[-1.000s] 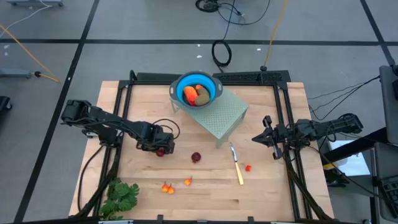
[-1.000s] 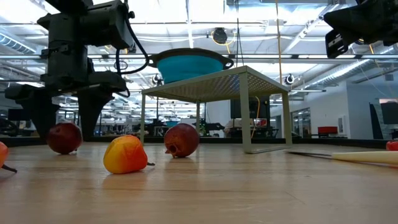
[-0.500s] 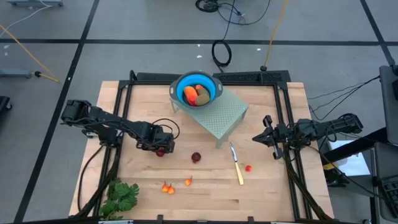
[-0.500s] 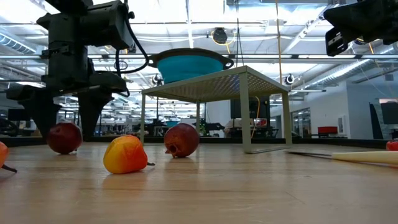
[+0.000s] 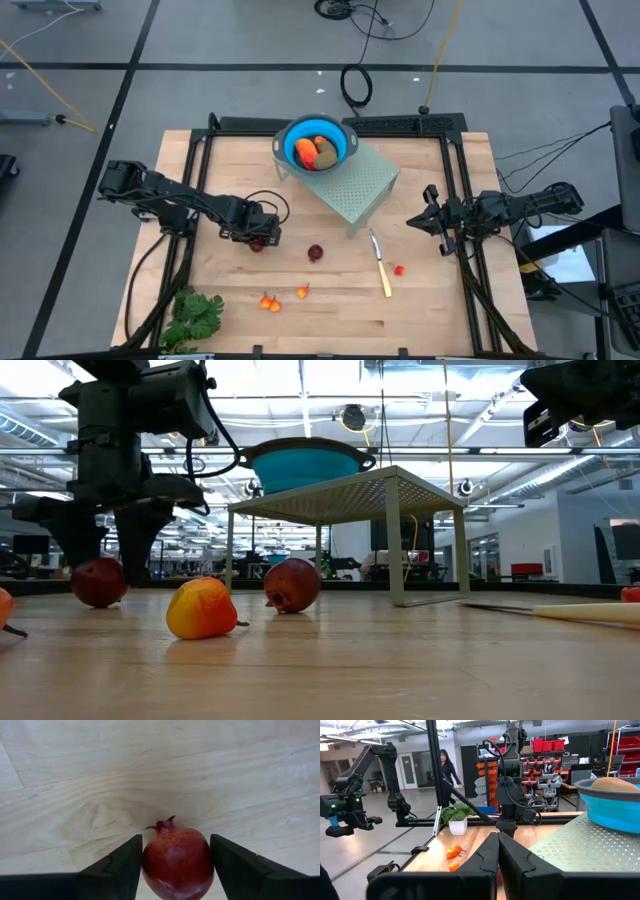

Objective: Pick & Place Fruit
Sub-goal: Put the pomegranate into the blue strainer bowl on the shelf

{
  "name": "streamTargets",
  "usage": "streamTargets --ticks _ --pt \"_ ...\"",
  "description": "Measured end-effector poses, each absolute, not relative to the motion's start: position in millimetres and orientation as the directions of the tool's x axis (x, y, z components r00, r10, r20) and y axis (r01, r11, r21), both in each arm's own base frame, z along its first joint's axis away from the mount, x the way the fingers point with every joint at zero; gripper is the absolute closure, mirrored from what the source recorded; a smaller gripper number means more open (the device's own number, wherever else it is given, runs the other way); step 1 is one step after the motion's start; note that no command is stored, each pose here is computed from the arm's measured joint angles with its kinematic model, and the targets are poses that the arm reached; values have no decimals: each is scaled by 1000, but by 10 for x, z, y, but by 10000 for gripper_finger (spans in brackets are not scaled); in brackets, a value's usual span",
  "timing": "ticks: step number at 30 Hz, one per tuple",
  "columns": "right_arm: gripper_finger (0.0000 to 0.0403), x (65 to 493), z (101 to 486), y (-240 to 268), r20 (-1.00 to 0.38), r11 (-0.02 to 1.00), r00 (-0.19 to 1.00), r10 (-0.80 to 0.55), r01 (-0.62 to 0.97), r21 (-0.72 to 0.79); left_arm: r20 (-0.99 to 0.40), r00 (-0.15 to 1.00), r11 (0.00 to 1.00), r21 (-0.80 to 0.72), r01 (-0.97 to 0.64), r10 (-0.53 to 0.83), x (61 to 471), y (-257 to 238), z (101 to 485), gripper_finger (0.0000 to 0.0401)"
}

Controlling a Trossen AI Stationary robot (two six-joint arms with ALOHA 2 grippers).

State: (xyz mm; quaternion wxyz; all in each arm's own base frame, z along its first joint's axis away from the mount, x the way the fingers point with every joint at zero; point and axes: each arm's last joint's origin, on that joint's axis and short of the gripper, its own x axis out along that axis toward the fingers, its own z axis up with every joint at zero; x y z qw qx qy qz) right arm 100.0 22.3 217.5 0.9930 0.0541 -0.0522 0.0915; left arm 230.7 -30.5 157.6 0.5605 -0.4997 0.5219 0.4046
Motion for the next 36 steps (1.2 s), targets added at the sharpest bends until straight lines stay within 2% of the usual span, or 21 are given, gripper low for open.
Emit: streamTargets --ticks 7,27,36 --pt "403 1000 2175 223 113 977 978 176 -188 98 -989 128 173 -138 -975 -68 2307 -305 1576 198" --pt "403 1000 2175 223 113 977 978 176 -187 98 -989 131 177 -140 -974 -62 2317 -304 1590 216" --pt "403 1000 2175 223 114 977 978 176 -188 98 -977 202 179 -211 -961 -69 2263 -297 1769 217"
